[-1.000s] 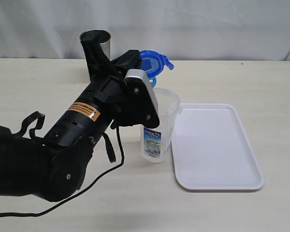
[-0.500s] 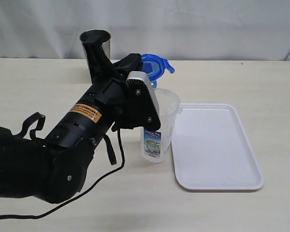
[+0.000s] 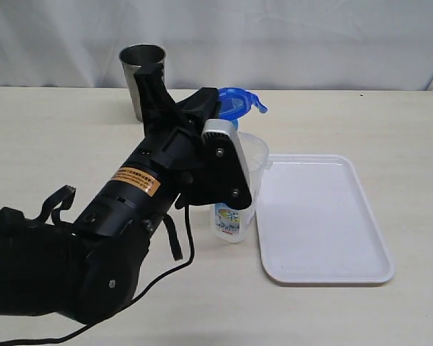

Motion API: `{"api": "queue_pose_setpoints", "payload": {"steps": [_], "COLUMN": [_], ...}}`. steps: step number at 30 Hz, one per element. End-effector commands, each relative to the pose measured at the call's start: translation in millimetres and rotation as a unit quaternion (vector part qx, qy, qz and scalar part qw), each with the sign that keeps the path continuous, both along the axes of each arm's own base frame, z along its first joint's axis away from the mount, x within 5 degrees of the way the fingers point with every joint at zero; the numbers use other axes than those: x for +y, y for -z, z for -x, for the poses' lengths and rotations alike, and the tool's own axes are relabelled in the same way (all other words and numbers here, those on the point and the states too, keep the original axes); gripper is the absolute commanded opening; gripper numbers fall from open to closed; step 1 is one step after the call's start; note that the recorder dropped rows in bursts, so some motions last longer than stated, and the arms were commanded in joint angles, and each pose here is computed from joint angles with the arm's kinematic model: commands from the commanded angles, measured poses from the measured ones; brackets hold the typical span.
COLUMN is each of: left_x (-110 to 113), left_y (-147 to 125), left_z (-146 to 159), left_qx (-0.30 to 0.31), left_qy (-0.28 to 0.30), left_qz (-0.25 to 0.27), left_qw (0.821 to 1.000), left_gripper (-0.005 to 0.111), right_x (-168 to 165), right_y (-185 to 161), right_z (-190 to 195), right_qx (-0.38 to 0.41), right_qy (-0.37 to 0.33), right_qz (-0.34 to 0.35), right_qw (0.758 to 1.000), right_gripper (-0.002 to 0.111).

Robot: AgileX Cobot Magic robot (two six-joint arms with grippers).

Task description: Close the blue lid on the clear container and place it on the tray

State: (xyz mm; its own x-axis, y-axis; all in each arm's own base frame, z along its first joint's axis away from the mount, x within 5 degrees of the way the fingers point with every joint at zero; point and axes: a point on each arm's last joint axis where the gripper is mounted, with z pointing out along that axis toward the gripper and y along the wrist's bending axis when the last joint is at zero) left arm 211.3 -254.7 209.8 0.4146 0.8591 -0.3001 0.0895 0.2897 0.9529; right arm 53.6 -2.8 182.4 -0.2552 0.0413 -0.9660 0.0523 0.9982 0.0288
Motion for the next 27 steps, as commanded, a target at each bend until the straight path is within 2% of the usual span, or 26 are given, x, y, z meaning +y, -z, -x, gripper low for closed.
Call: {"api": "queue_pose_setpoints", "payload": {"steps": [1,18,27], "left_x": [-2,-7,-9], "left_y": [0,-2,2], "left_z": [0,11,14], "left_qx": [0.01,-0.005,0.016], "left_qy": [0.003,0.0,0.006], "left_qz": [0.001,-0.009,-0.015], "left_qw": [1.0,1.0,1.0], "left_gripper": [0.0,0.0,0.0], "right_x": [0,0,0], "right_y": [0,0,0], "right_z": [0,0,0], "right_qx": [-0.003,-0.003,-0.003], "right_qy": [-0.001,-0.001,-0.001], "right_qz": [0.001,0.001,0.001], "right_qw": [1.0,1.0,1.0], "right_gripper": [0.004,0.004,0.004]}}
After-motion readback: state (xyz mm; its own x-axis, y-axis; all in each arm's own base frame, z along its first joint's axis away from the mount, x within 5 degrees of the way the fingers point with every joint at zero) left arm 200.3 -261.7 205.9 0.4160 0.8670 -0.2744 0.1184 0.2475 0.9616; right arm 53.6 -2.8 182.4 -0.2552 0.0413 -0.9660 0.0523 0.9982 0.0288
